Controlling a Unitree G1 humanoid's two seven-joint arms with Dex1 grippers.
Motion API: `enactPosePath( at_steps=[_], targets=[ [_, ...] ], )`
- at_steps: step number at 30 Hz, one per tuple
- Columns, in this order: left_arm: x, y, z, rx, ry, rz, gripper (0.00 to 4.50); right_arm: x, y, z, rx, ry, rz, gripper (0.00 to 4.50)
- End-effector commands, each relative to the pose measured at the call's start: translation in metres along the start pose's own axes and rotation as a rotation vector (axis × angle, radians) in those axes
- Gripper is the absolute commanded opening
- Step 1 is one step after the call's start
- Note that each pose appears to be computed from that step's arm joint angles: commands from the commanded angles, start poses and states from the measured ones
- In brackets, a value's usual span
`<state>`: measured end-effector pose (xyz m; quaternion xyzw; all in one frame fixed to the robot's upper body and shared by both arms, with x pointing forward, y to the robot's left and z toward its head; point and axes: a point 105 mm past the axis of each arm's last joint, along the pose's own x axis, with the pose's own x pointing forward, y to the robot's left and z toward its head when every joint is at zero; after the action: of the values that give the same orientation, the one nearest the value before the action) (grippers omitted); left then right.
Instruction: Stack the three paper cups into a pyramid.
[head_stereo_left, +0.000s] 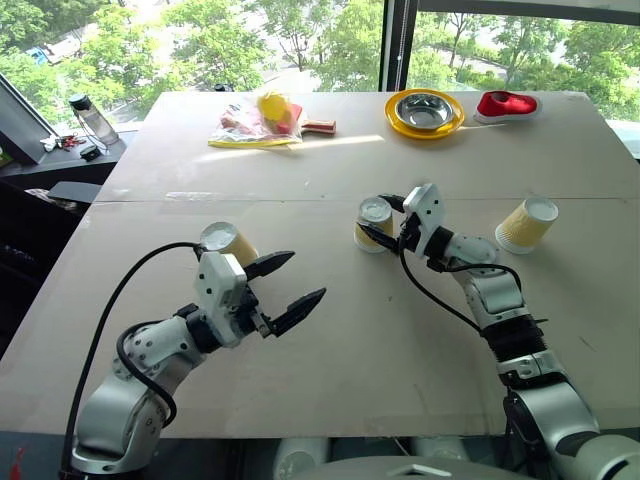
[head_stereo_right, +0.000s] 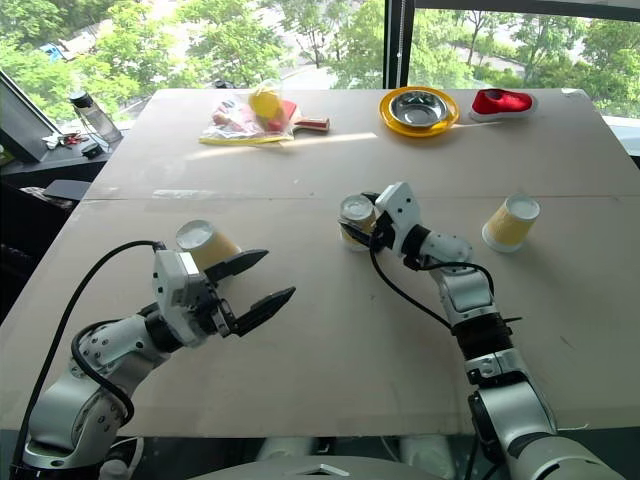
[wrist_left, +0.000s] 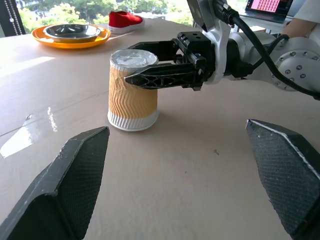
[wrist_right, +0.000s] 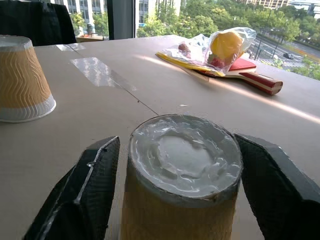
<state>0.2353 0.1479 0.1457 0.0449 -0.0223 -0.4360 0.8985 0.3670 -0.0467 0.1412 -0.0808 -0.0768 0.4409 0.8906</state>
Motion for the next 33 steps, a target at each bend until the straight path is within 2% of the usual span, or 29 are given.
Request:
enactPosePath(
  at_steps=[1,4,7,10,12,16,18,21,26,33],
  targets=[
    [0.009,-0.008,0.016,0.043,-0.045,-0.043,4.5,-0.014,-0.006,0.021,-0.064,-0.065,-0.027,4.4],
    [0.017,-0.015,0.02,0.044,-0.043,-0.111,4.5,-0.034,-0.004,0.028,-0.122,-0.055,-0.036,4.4],
    [0.03,-0.014,0.031,0.056,-0.061,-0.173,4.5,-0.066,-0.012,0.041,-0.162,-0.064,-0.135,4.4],
    [0.043,-0.015,0.043,0.068,-0.079,-0.246,4.5,-0.095,-0.032,0.057,-0.224,-0.078,-0.304,4.4],
    [0.053,-0.013,0.049,0.079,-0.09,-0.28,4.5,-0.118,-0.056,0.065,-0.252,-0.069,-0.472,4.4],
    [0.078,-0.012,0.061,0.076,-0.115,-0.332,4.5,-0.169,-0.093,0.059,-0.336,0.049,-0.731,4.4],
    [0.087,-0.015,0.062,0.076,-0.095,-0.354,4.5,-0.188,-0.105,0.048,-0.285,0.083,-0.83,4.4],
    [0.092,-0.008,0.062,0.096,-0.052,-0.331,4.5,-0.198,-0.112,0.04,-0.219,0.084,-0.898,4.4],
    [0.094,-0.003,0.073,0.1,-0.061,-0.308,4.5,-0.2,-0.114,0.022,-0.086,0.086,-0.926,4.4],
    [0.095,-0.008,0.081,0.104,-0.066,-0.31,4.5,-0.186,-0.115,0.012,0.027,0.047,-0.899,4.4]
  ],
)
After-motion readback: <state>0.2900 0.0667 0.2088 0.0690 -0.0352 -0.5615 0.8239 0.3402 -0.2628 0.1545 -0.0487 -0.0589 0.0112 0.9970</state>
